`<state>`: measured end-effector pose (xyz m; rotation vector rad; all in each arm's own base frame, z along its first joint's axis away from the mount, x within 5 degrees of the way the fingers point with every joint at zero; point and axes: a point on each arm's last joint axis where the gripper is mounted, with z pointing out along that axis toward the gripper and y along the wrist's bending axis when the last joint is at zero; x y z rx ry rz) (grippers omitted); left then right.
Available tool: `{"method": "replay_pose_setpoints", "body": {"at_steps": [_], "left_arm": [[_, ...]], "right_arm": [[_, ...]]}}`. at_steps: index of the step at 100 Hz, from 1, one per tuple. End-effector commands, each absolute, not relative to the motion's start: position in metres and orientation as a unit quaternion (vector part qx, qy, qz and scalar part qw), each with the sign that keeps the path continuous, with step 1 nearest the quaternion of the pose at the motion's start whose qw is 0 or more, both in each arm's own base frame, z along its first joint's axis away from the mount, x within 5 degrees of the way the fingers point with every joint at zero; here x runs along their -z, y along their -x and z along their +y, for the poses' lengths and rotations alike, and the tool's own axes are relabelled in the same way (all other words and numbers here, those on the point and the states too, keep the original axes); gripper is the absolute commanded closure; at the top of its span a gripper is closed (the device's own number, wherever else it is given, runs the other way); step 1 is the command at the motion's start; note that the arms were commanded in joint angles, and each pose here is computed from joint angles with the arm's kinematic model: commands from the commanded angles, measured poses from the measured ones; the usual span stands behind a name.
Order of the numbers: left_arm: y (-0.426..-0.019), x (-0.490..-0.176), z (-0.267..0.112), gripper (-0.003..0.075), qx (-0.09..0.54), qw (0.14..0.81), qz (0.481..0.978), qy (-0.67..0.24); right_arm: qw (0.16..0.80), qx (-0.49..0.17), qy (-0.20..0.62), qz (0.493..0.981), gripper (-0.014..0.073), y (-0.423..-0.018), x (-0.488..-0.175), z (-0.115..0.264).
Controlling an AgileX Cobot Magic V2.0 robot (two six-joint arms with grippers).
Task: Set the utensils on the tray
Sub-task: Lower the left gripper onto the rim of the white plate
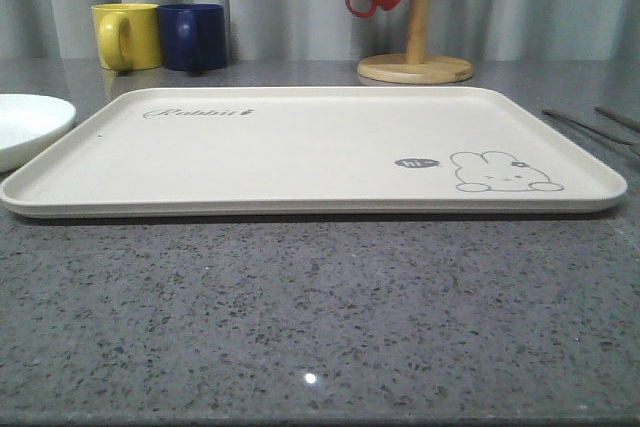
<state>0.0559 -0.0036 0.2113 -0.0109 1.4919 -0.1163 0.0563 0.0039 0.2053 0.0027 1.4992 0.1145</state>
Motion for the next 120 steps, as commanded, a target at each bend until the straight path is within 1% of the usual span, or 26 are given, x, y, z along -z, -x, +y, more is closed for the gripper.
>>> {"method": "replay_pose_setpoints", "body": {"at_steps": [1,26,38,45,52,61,73,83,97,108,120], "left_arm": [[-0.054,-0.211,-0.004,0.0739,0.061,0.76,0.647,0.005],[-0.053,-0.214,-0.004,0.0739,0.064,0.763,0.644,0.007],[-0.05,-0.231,-0.004,0.0739,0.077,0.775,0.627,0.019],[-0.048,-0.243,-0.003,0.0739,0.082,0.772,0.629,0.026],[-0.047,-0.257,-0.003,0.0739,0.083,0.762,0.642,0.032],[-0.048,-0.274,-0.002,0.0739,0.081,0.735,0.672,0.038],[-0.052,-0.304,-0.001,0.0739,0.073,0.694,0.715,0.045],[-0.061,-0.326,-0.001,0.0739,0.063,0.634,0.769,0.052],[-0.082,-0.355,-0.001,0.0739,0.048,0.555,0.828,0.058],[-0.102,-0.371,-0.002,0.0739,0.042,0.517,0.853,0.061],[-0.124,-0.376,-0.003,0.0739,0.038,0.495,0.866,0.061]], "right_arm": [[0.762,-0.05,0.001,0.645,0.0664,-0.054,-0.213,0.004],[0.762,-0.05,0.001,0.645,0.0664,-0.054,-0.213,0.004],[0.762,-0.05,0.001,0.645,0.0664,-0.054,-0.213,0.004],[0.762,-0.05,0.001,0.645,0.0664,-0.054,-0.213,0.004],[0.762,-0.05,0.001,0.645,0.0664,-0.054,-0.213,0.004],[0.762,-0.05,0.001,0.645,0.0664,-0.054,-0.213,0.004],[0.762,-0.05,0.001,0.645,0.0664,-0.054,-0.213,0.004],[0.762,-0.05,0.001,0.645,0.0664,-0.054,-0.213,0.004],[0.762,-0.05,0.001,0.645,0.0664,-0.054,-0.213,0.004],[0.762,-0.05,0.001,0.645,0.0664,-0.054,-0.213,0.004],[0.762,-0.05,0.001,0.645,0.0664,-0.054,-0.213,0.004]]}}
